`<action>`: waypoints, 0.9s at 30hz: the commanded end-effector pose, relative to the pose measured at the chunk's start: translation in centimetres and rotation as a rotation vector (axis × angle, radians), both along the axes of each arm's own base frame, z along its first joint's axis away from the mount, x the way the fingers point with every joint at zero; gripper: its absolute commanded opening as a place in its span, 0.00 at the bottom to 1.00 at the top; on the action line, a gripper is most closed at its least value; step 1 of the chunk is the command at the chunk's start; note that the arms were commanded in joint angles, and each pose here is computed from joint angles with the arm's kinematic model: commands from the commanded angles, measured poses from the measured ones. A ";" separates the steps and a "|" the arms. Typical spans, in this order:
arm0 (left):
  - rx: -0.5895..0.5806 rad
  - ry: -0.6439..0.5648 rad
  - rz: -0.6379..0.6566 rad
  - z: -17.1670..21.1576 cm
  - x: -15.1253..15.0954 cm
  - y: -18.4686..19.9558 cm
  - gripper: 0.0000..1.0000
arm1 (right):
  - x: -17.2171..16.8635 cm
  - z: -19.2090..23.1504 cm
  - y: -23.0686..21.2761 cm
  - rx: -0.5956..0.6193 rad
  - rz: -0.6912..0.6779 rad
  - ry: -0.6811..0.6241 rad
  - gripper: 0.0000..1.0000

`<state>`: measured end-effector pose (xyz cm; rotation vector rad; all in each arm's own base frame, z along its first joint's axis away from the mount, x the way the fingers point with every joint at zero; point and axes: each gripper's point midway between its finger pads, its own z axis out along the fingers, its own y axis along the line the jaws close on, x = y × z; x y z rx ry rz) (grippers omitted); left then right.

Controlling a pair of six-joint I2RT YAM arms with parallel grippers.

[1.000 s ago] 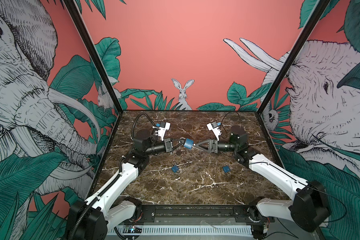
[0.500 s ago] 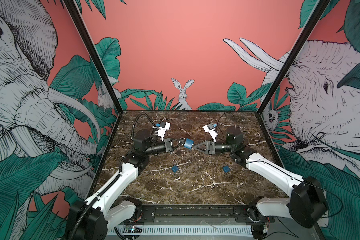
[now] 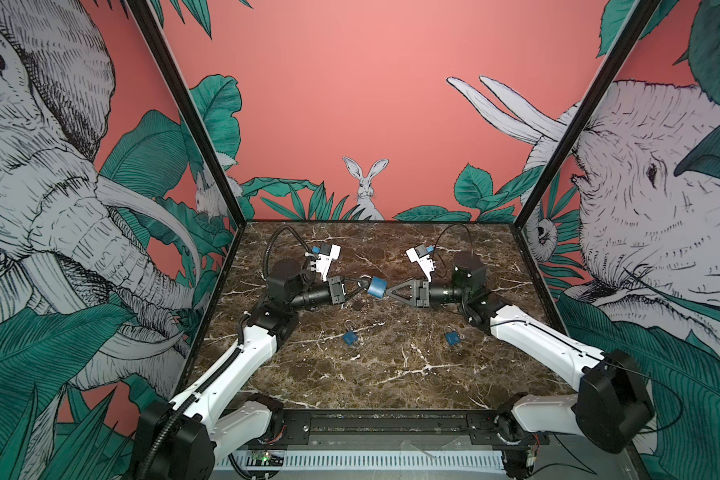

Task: Lock with the key

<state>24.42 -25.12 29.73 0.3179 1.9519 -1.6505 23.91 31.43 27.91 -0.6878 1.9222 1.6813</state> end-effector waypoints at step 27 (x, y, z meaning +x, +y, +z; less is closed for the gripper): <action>-0.161 -0.088 0.211 5.3 3.5 4.3 0.00 | -0.2 0.4 -1.6 0.043 -0.023 -0.028 0.00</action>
